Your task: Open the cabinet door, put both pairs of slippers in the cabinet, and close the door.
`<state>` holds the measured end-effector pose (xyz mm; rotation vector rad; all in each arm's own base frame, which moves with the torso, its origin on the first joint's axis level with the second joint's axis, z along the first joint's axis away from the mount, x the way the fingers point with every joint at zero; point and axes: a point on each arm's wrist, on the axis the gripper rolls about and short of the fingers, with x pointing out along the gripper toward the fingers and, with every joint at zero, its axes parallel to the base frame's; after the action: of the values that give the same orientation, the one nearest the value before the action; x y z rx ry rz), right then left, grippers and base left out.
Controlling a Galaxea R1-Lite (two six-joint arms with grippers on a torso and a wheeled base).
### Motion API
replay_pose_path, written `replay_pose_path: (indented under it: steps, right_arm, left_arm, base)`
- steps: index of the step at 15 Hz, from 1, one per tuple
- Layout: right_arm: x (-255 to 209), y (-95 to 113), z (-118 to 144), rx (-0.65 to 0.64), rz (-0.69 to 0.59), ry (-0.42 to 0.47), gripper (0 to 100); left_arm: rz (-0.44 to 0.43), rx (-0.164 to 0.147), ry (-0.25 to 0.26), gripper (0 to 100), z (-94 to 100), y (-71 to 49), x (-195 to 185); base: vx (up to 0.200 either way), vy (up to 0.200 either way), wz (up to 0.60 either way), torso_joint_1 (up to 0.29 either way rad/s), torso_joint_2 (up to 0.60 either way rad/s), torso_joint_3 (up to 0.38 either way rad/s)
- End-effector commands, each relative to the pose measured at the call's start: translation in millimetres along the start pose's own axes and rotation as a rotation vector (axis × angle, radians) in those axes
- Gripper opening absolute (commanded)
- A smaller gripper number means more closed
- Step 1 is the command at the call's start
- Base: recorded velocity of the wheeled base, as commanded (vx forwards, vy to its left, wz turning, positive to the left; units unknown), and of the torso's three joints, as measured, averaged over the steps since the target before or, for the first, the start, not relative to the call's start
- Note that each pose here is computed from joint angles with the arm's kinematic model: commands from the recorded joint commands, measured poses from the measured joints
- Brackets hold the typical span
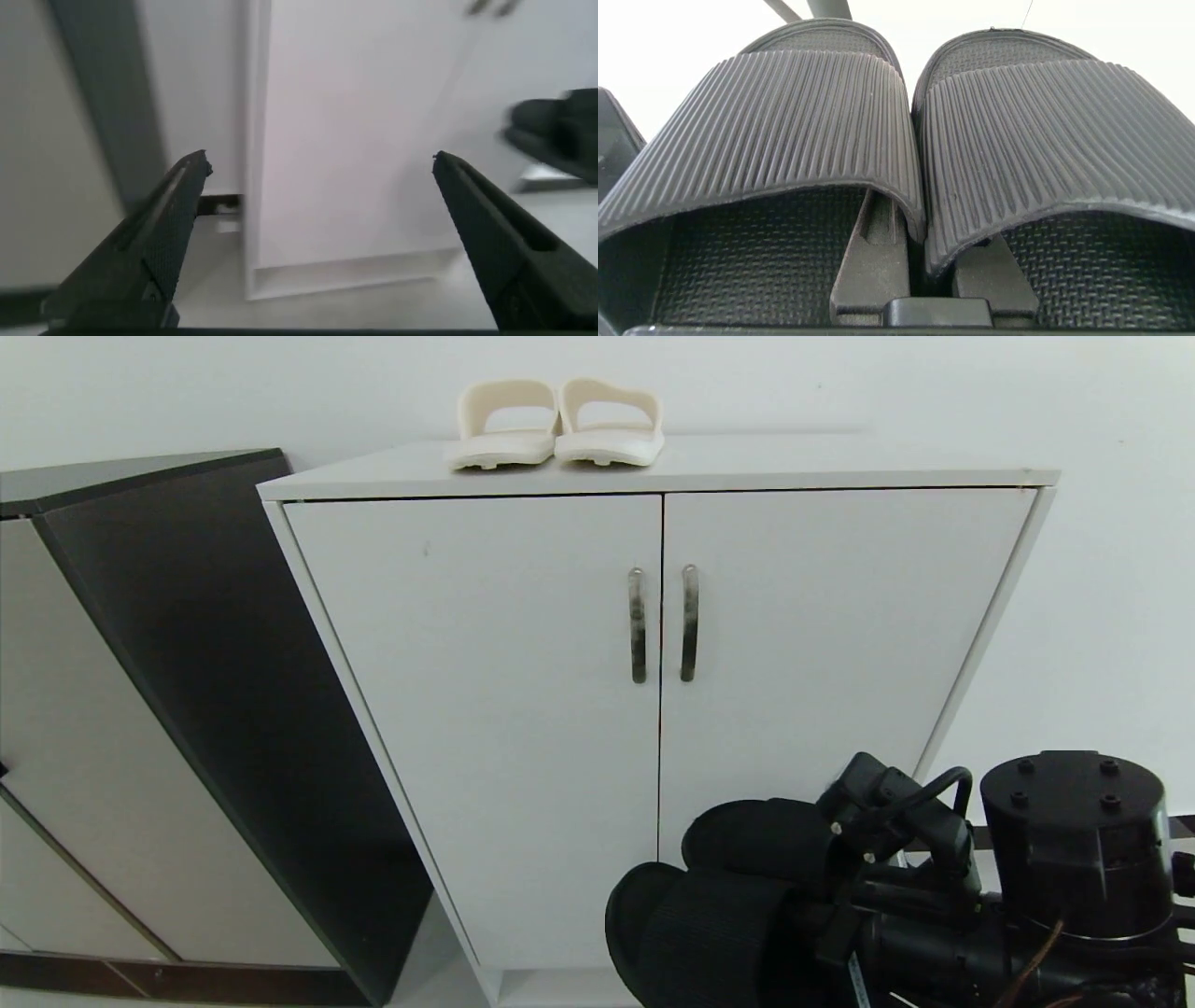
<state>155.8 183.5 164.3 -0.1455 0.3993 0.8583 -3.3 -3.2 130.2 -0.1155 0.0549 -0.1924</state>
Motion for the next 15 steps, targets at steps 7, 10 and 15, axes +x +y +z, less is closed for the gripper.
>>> replay_pose_path:
  steps: [7,10,15]
  right_arm:
    - [-7,0,0,0.001,-0.004,-0.015,0]
    - [-8,-1,-1,0.003,-0.001,-0.013,0]
    - [-9,0,-2,-0.001,0.006,-0.02,0]
  left_arm:
    - [-0.698,-0.034,0.151,100,95.2,-50.7,135]
    - [-0.734,-0.019,0.148,100,112.0,-86.1,162]
    - [-0.824,-0.011,0.173,100,122.2,-135.2,211]
  base:
    - [0.0,0.0,0.0,0.0,0.0,0.0]
    - [0.0,0.0,0.0,0.0,0.0,0.0]
    - [0.0,0.0,0.0,0.0,0.0,0.0]
